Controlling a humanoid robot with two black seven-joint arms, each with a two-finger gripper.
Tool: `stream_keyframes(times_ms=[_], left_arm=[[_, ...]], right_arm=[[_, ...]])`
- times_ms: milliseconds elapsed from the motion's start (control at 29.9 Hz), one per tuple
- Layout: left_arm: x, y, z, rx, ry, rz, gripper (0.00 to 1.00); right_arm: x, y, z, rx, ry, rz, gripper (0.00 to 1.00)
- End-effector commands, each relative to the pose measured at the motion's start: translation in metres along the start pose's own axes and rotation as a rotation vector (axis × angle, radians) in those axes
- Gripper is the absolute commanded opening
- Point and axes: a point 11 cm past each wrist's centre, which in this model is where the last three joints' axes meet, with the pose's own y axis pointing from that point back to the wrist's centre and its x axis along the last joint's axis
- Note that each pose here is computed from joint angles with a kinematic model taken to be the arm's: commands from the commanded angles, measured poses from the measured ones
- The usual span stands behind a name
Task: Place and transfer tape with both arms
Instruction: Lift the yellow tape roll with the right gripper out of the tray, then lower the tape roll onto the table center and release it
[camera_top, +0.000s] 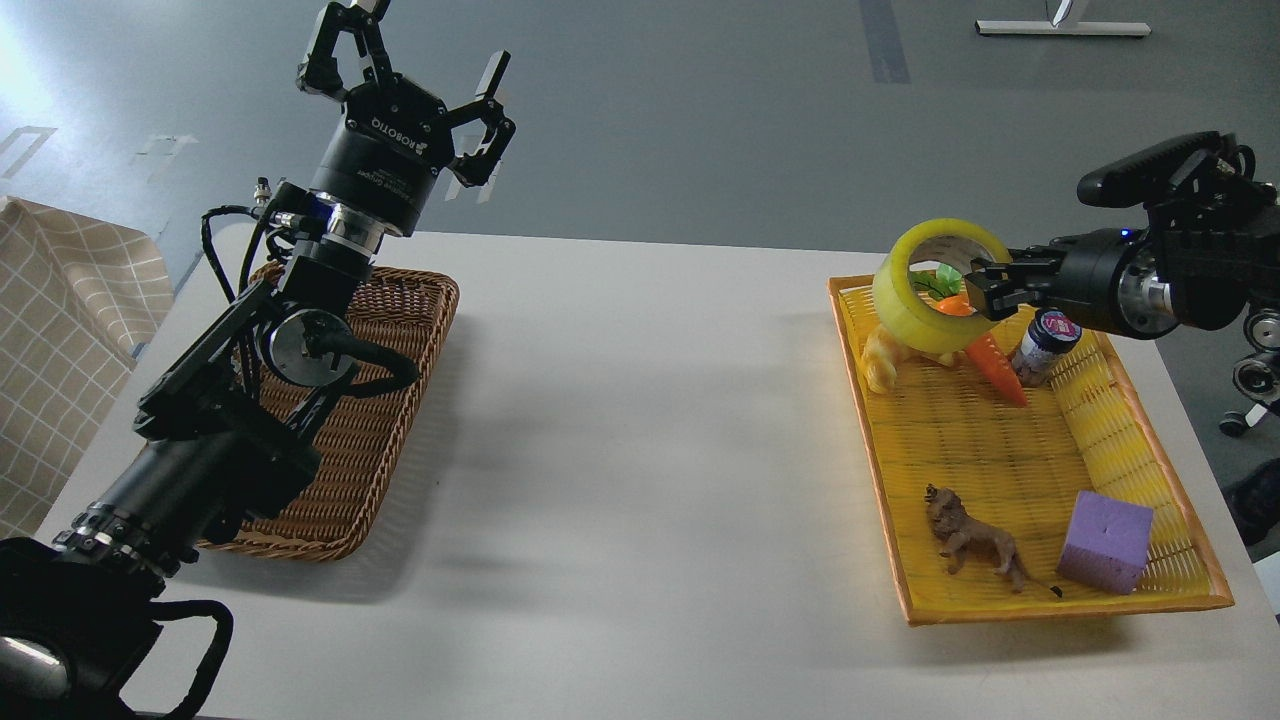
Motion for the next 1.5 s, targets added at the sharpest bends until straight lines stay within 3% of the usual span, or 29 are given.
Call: stream_keyframes(times_ms=[0,534,902,1469], left_arm=[[-0.002,-0.003,0.002,-0.003,-0.002,-0.006,0.98],[-0.001,-0.002,0.001,-0.003,0.001,-0.005,0.98],[-0.001,-0.001,-0.001,0.000,0.003,-0.003,0.98],[-0.001,-0.001,0.000,-0.002,0.003,-0.002,0.98]], right_arm=[[0.014,-0.013,-0.032,0.072,0.022,0.023,0.00],[0.020,-0.081,-0.133,0.246,-0.002,-0.009,0.00],[-0.015,-0.105,-0.185,0.310,0.071,-0.114,0.00],[-0.040,-0.127,-0.202,0.289,0.095,-0.192,0.00]])
